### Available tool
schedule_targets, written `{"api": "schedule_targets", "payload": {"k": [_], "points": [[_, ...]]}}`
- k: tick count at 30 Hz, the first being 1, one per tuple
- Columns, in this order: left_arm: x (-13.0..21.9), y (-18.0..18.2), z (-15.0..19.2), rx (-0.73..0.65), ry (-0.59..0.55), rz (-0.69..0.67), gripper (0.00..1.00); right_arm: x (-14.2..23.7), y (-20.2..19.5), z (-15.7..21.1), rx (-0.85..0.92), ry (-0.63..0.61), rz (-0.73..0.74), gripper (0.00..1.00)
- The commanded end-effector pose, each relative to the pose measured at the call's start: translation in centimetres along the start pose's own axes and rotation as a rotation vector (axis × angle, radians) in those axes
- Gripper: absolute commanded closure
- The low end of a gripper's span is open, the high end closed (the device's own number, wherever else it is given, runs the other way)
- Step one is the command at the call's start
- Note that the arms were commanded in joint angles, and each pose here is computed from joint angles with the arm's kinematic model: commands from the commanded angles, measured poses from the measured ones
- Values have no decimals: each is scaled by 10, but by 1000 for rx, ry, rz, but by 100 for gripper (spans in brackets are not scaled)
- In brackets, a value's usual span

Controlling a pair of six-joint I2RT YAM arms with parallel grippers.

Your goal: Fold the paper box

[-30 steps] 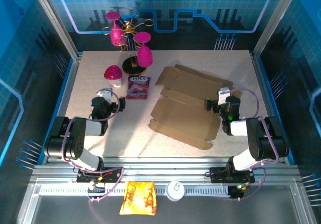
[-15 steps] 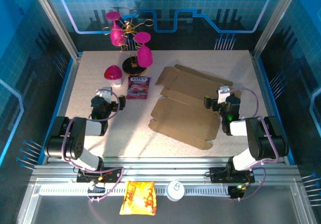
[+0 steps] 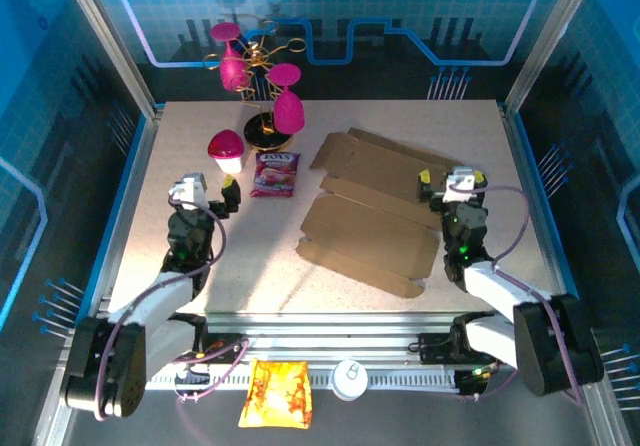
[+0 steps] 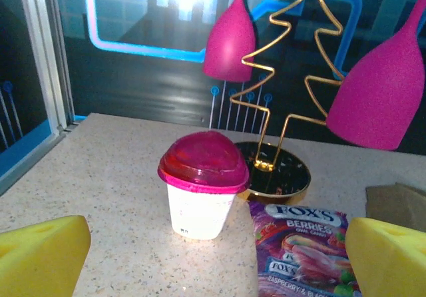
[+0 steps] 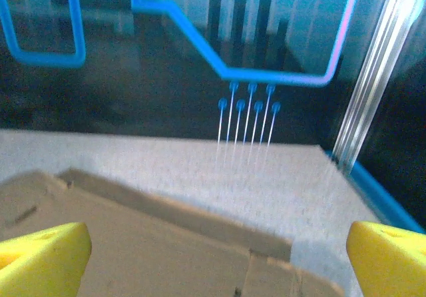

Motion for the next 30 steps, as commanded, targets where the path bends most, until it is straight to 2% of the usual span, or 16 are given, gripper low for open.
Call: {"api": "schedule_targets", "payload": {"k": [1,4,5,6,7,8,9,10,12,14,20,22,24,27,28,30], "points": [[9,0,-28,18,-69,-109,1,-1,-14,-50,-10,-40,63,0],[21,-14,-65,23,-137,-129,1,4,-36,-117,-118,-41,114,0],[26,-13,-81,76,-159,-178,1,6,-46,-133,-191,14,134,0],[31,-10,-96,194,-151,-239,1,7,-54,-150,-280,62,115,0],[35,-9,-98,272,-70,-273,1,7,-55,-156,-352,118,75,0],[46,-8,-92,388,78,-311,1,11,-59,-154,-447,200,75,0],[53,-10,-92,419,160,-317,1,14,-67,-143,-576,277,139,0],[51,-12,-91,464,170,-310,1,14,-69,-136,-657,316,113,0],[47,-13,-79,616,229,-303,1,9,-64,-136,-747,308,-49,0],[40,-24,-69,700,324,-269,1,9,-60,-131,-774,358,-63,0],[40,-66,-25,776,748,-291,1,21,-32,-96,-560,764,-51,0],[47,-84,-2,817,882,-272,1,28,-19,-72,-531,864,-59,0],[58,-105,27,860,999,-259,5,35,7,-48,-531,937,-125,0],[74,-133,76,913,1121,-243,11,45,63,-17,-464,1017,-288,13],[79,-140,90,928,1152,-243,13,47,81,-6,-460,1055,-346,15],[89,-154,121,964,1229,-252,17,52,121,18,-493,1131,-489,26]]}}
Point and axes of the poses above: each hand's point on the last joint's axis, 136 mm out from that joint toward the fingers, its own x axis back along the fingers, its own y axis along the line the jaws close on, z = x × y, the point moved 3 cm from there along x, back along the fingers, and after that the axes turned 10 degrees about x, right-handed, at the moved point
